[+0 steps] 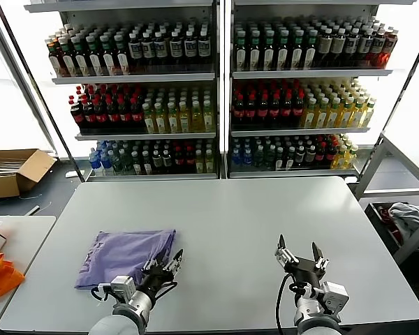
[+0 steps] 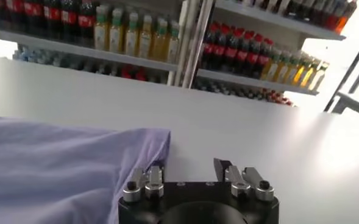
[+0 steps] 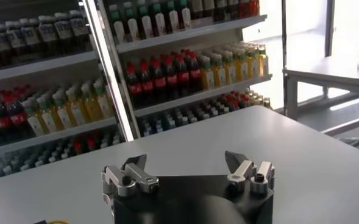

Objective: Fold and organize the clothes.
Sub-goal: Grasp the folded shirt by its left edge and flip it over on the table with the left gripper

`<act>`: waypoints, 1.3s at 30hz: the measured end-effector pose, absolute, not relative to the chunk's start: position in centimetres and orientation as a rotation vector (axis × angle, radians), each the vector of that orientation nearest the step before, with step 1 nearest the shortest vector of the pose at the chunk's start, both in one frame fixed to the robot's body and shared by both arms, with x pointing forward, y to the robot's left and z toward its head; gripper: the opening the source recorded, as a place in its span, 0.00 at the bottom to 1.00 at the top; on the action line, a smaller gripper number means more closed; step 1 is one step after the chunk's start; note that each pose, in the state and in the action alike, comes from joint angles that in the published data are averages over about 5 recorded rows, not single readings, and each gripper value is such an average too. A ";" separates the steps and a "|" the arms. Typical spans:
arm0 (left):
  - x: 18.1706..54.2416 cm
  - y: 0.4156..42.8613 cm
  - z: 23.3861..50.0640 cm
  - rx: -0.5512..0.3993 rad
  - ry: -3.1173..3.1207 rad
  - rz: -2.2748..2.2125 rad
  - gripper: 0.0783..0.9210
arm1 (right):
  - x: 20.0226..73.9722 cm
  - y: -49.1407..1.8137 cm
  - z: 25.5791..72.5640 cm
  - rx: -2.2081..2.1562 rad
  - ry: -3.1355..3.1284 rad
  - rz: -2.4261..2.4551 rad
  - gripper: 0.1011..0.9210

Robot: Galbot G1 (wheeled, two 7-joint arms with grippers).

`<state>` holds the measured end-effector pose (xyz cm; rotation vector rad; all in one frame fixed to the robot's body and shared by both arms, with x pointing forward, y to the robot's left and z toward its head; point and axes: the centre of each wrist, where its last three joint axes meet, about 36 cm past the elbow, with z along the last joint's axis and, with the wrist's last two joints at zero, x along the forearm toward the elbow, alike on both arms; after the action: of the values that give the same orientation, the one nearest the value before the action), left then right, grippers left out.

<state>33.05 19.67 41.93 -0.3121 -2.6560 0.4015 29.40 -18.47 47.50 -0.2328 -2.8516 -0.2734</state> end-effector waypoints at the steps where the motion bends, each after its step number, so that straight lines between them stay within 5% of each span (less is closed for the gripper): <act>1: 33.1 19.6 42.3 -0.317 -2.661 0.438 0.69 | 29.4 -18.5 47.5 -0.232 -2.851 -0.274 0.88; 9: 34.0 21.8 45.4 -0.257 -2.781 0.488 0.88 | 29.9 -18.4 47.1 -0.212 -2.848 -0.276 0.88; 22: 34.5 29.5 44.2 0.067 -2.869 0.006 0.88 | 30.7 -18.5 46.8 -0.188 -2.852 -0.255 0.88; 39: 34.5 34.7 40.6 0.162 -2.742 -0.047 0.88 | 30.2 -18.4 47.0 -0.187 -2.850 -0.247 0.88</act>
<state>34.48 34.68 40.62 0.1621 -2.7420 -0.0474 30.25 -18.41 46.96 -0.1867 -2.8504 -0.2465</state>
